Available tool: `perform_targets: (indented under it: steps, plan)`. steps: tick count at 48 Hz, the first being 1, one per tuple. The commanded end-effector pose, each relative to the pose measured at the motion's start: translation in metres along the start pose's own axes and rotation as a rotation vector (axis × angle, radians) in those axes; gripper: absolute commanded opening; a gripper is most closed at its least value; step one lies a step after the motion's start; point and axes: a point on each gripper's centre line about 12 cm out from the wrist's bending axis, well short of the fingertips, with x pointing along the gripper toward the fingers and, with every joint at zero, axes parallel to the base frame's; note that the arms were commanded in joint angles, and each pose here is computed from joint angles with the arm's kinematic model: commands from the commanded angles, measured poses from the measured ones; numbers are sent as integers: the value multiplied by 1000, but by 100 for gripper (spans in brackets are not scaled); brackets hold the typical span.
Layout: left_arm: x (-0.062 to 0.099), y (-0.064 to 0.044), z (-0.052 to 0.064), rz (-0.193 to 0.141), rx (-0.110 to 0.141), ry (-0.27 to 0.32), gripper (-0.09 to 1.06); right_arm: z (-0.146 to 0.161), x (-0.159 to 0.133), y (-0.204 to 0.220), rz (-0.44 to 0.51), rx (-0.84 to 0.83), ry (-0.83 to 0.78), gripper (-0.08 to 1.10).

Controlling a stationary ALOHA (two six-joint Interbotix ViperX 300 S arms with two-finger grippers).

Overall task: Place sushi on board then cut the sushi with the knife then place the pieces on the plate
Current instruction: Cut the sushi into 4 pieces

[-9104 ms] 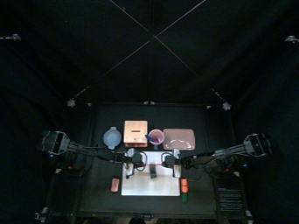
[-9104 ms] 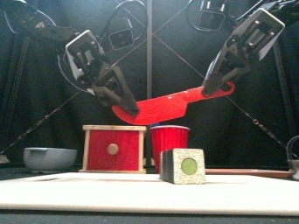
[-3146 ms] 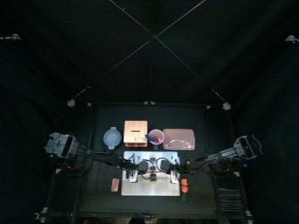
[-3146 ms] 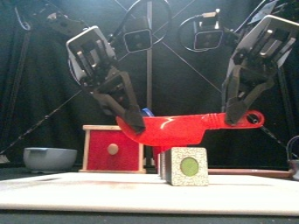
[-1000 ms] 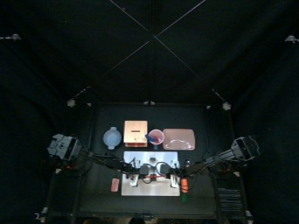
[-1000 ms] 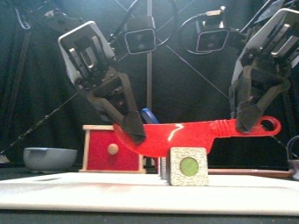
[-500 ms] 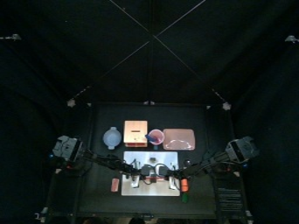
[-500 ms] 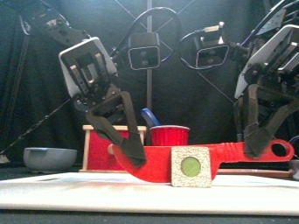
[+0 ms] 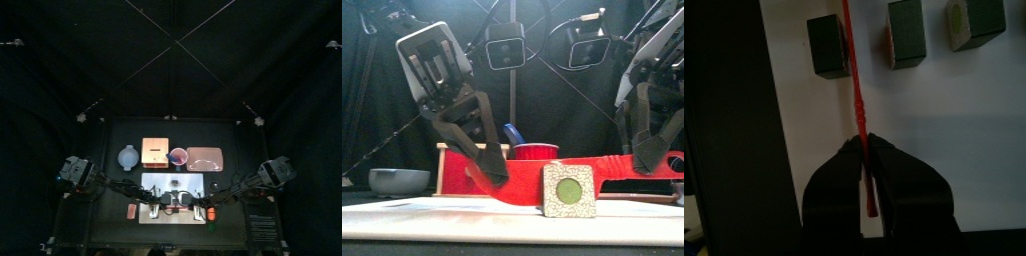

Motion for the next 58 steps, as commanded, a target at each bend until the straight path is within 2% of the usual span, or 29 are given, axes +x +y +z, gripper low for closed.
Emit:
perform_targets:
  steps: [1,12,21,32,40,58]
  plan:
    - [-15,-9,18,-21,12,-58,50,8,-16,0,7,7,-33,33]
    - [-33,-6,27,-18,41,-96,64,15,-40,-1,13,-1,-75,33]
    - [-49,-2,29,-7,87,-124,76,9,-63,-9,-1,14,-82,33]
    - [-71,8,34,18,137,-189,77,-16,-99,-22,1,78,-47,33]
    - [-77,14,35,28,149,-243,77,-37,-119,-30,43,138,-37,33]
    - [-84,23,33,41,140,-307,77,-83,-138,-45,138,235,-28,33]
